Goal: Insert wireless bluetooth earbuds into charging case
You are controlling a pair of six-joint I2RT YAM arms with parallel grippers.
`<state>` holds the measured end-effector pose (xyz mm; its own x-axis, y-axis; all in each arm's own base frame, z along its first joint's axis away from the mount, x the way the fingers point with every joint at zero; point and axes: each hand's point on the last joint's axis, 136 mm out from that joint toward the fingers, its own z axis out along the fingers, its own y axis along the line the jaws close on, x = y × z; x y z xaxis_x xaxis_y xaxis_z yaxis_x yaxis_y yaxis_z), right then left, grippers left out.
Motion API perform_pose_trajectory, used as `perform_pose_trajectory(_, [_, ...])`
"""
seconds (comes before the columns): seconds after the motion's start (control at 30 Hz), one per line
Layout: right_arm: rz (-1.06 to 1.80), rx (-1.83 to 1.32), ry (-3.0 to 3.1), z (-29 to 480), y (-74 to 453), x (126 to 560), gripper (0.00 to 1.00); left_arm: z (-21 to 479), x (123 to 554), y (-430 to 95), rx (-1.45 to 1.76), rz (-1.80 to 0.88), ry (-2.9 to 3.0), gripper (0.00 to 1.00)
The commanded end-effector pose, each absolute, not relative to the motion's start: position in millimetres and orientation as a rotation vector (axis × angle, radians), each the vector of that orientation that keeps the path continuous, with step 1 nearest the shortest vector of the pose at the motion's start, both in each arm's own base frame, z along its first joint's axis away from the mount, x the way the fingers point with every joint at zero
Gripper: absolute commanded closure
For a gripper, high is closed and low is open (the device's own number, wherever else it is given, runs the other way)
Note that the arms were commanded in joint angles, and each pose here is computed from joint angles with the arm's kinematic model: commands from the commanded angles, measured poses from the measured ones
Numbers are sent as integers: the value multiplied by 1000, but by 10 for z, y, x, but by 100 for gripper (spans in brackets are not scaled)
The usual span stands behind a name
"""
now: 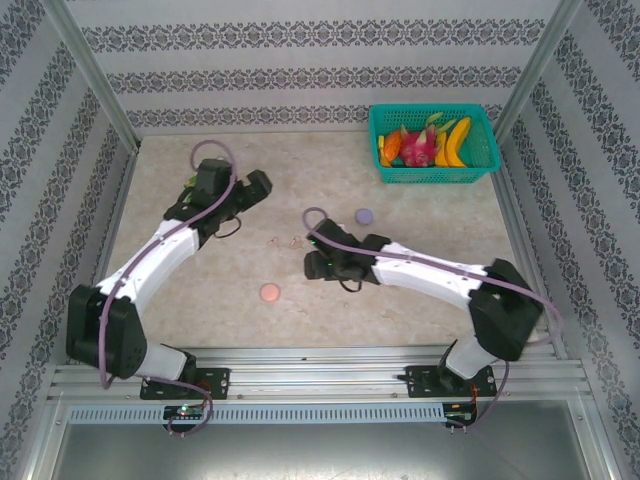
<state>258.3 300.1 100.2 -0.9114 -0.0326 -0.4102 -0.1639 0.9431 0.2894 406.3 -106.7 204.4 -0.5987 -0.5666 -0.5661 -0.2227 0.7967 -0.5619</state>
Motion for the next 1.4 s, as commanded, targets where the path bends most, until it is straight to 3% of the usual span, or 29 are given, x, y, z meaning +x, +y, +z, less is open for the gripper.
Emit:
perform_pose_trajectory(0.0, [403,-235,2706,974,3219,2622,41,2010,3958,-660,-644,-462,2149,0])
perform_pose_trajectory(0.3, [423,-734,2711,692,4003,2491,38,1837,3914,-220,-794,-548,2154,0])
perform_pose_trajectory(0.47, [371,-968,2700,490,4172,2395,37,1796,3922,-111,-821,-574,2154,0])
perform_pose_trajectory(1.07, [255,-1081,2741,71,4190,2354,38,1820,3948,-15,-880,-657,2112,0])
perform_pose_trajectory(1.37, [232,-1065,2744,67,4037,2300,51,1833,3950,-56,-880,-694,2105,0])
